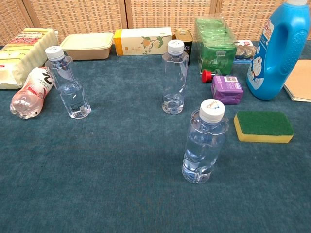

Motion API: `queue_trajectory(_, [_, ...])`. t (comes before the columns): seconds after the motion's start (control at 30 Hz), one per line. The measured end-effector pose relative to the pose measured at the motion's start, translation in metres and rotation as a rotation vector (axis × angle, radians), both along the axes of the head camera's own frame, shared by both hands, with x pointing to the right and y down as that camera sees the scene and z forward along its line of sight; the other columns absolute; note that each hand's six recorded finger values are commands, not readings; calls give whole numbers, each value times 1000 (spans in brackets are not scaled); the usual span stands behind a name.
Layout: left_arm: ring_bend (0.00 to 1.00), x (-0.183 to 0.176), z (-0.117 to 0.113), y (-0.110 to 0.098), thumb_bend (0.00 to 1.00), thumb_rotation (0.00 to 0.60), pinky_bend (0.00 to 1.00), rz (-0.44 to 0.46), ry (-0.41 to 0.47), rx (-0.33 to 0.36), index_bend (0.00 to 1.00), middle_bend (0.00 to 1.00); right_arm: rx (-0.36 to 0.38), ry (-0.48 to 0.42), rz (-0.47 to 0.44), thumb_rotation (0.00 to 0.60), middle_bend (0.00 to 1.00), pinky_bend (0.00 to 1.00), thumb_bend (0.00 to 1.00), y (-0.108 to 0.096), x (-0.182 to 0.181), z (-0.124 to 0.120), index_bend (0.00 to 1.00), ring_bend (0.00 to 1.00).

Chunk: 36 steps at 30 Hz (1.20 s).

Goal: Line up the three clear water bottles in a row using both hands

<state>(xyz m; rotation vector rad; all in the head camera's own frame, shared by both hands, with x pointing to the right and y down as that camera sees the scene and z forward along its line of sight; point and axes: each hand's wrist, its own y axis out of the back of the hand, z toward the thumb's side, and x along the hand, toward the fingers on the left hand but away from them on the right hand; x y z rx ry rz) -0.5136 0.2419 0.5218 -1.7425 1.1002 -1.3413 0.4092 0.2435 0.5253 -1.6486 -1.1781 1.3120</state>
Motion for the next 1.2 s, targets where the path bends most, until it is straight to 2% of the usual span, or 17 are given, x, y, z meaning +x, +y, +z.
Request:
queue_trajectory(0.27, [0,2,3,0,68,600,48,6,-3,-8,0,0,-39,-57,-26,600,7,48,0,1,-5,6,5,0])
queue_trajectory(0.4, [0,4,2,0,67,600,48,11,6,-10,0,0,-77,-113,-53,600,28,64,0,3,-10,11,8,0])
queue_trajectory(0.7, [0,4,1,1,68,600,48,17,32,-22,0,0,-198,-341,-132,600,32,103,0,7,-17,24,19,0])
queue_trajectory(0.93, [0,4,-1,2,69,600,48,19,41,-20,0,0,-319,-491,-270,600,26,103,0,10,-36,53,19,0])
queue_trajectory(1.07, [0,6,-3,3,68,600,48,27,56,-22,0,0,-362,-542,-345,600,24,103,0,11,-64,73,19,0])
queue_trajectory(1.2, [0,5,-5,4,68,600,48,30,64,-20,0,0,-371,-566,-382,600,23,103,0,10,-84,83,19,0])
